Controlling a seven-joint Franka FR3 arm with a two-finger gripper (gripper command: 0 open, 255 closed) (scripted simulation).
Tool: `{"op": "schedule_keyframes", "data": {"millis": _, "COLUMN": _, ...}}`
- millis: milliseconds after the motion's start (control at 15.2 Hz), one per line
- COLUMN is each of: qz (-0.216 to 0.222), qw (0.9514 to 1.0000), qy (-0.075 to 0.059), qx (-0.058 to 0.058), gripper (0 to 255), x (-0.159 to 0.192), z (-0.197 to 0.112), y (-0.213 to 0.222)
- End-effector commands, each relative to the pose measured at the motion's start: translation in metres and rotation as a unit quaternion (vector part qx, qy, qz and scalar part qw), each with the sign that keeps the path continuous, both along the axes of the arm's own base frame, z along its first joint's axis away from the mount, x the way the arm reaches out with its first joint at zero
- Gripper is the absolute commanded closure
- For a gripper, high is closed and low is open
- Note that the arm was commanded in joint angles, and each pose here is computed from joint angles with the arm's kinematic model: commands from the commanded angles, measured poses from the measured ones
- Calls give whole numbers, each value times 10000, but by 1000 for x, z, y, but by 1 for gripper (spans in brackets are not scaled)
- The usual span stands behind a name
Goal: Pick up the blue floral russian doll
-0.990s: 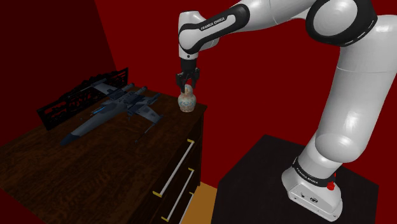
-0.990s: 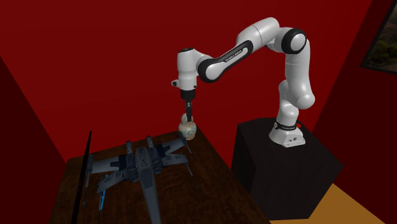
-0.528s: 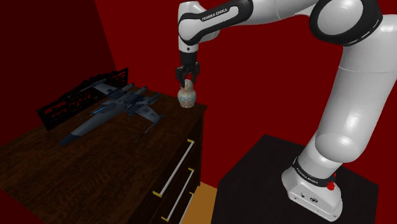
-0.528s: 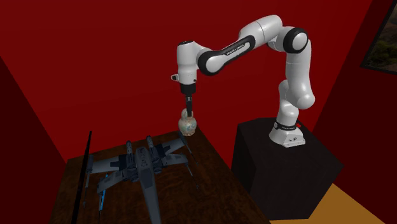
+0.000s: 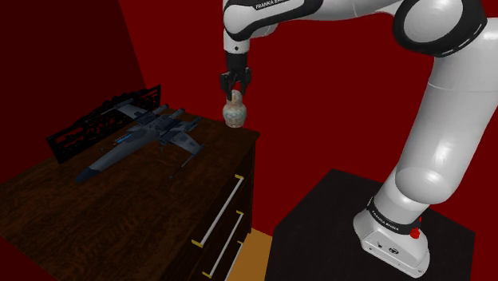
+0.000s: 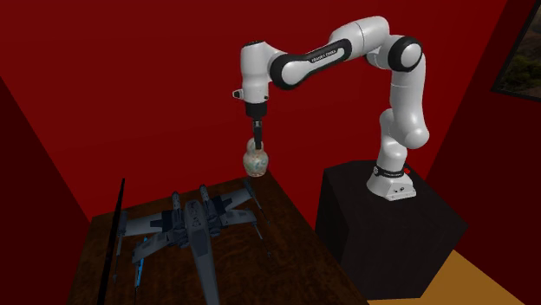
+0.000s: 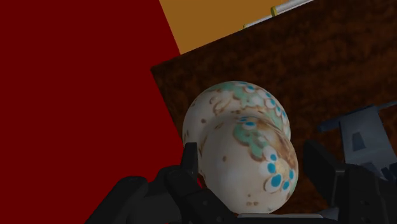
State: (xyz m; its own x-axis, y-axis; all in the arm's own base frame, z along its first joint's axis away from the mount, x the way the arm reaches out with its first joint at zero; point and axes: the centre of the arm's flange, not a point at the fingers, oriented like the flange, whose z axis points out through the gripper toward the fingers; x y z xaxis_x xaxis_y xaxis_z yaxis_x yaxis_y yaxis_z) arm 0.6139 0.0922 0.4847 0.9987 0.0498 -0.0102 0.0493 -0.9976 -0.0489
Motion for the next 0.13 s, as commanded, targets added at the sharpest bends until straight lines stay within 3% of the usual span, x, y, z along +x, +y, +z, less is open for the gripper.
{"op": "schedule_keyframes", "data": {"millis": 0, "qz": 0, "qw": 10000, "qy": -5, "qx": 0, "gripper": 255, "x": 2, "z": 7, "y": 0}}
{"op": "schedule_keyframes", "data": {"millis": 66, "qz": 0, "qw": 10000, "qy": -5, "qx": 0, "gripper": 255, "x": 2, "z": 7, "y": 0}}
